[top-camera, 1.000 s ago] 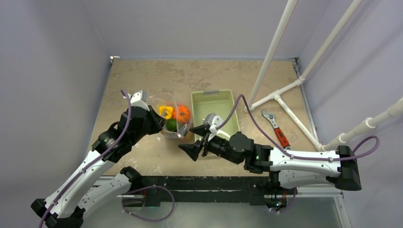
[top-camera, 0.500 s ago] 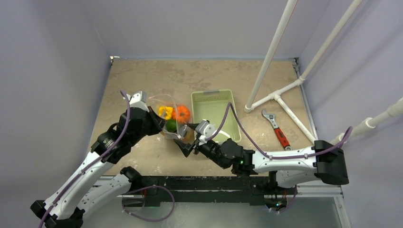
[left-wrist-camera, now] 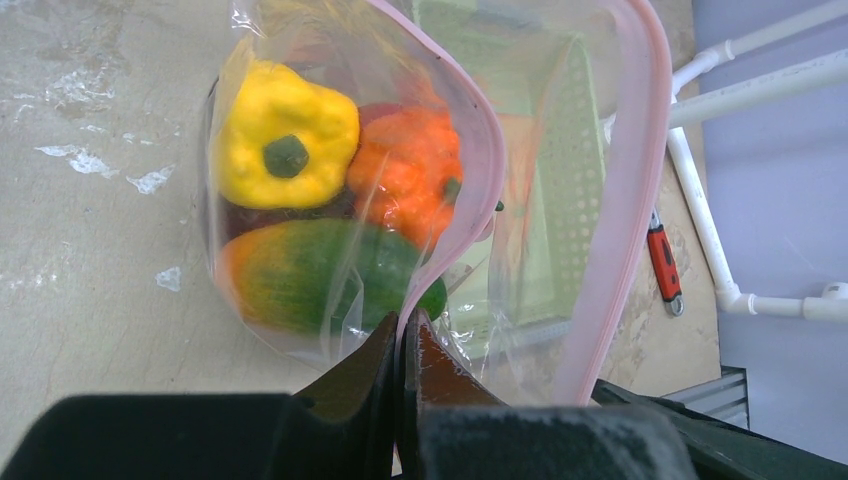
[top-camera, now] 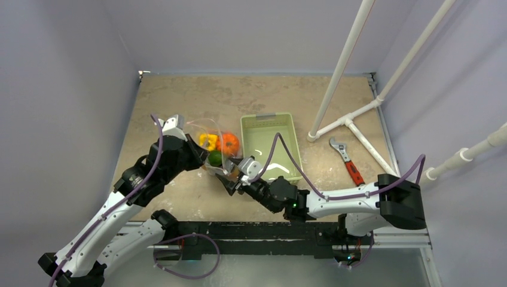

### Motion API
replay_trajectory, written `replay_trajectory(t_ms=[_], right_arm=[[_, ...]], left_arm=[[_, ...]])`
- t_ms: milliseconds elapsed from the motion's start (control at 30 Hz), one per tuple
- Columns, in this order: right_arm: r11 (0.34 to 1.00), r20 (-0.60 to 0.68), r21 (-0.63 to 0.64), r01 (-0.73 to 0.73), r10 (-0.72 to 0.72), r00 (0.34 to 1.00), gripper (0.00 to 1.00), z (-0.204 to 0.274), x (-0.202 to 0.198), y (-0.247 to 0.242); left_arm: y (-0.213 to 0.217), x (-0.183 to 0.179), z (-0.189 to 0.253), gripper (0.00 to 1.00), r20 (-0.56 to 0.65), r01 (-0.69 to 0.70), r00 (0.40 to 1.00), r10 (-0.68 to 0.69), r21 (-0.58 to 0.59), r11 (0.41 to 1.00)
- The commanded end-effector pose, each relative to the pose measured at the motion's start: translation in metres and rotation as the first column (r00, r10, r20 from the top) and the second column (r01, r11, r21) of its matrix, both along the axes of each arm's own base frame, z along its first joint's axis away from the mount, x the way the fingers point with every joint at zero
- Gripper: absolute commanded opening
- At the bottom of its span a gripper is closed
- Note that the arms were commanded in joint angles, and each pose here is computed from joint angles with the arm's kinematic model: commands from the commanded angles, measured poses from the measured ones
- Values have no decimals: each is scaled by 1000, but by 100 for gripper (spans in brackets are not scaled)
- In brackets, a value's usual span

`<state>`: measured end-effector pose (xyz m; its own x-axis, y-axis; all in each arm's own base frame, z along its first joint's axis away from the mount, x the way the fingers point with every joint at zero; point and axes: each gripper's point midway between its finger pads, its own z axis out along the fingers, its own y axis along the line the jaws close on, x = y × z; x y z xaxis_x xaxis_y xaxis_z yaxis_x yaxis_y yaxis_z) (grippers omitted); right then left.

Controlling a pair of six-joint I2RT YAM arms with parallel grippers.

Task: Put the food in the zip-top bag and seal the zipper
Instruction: Zip the zipper food storage bag.

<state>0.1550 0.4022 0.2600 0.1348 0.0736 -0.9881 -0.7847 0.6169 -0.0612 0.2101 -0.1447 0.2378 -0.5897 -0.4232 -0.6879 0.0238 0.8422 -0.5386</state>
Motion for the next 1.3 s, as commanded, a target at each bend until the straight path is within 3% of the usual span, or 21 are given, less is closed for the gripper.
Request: replay_trajectory(t_ms=[0, 467, 600, 733, 933, 1033, 1267], right_arm=[[1000, 30, 20, 13, -14, 999, 58, 9, 2, 7], [1000, 44, 6, 12, -12, 999, 25, 14, 4, 18], [1000, 56, -14, 12, -11, 998, 0, 15, 5, 19], [1000, 74, -23, 4, -3, 997, 0, 26, 3, 16], [994, 104, -82, -77, 85, 991, 0, 38, -9, 24], [991, 118, -97, -94, 105, 987, 0, 46, -12, 25], [989, 150, -98, -115, 128, 980, 0, 77, -16, 18]], left_arm=[[-3, 1, 9, 0, 15, -2, 1000, 3, -41, 999], [-3, 0, 8, 0, 13, -2, 1000, 2, -47, 999], [-3, 0, 10, 0, 13, -2, 1000, 3, -52, 999], [5, 0, 17, 0, 29, -28, 999, 29, -26, 999], [35, 5, 54, 32, 136, -118, 985, 109, 65, 991], [46, 8, 77, 42, 200, -149, 971, 128, 95, 984], [48, 9, 125, 48, 316, -97, 948, 40, 168, 981]])
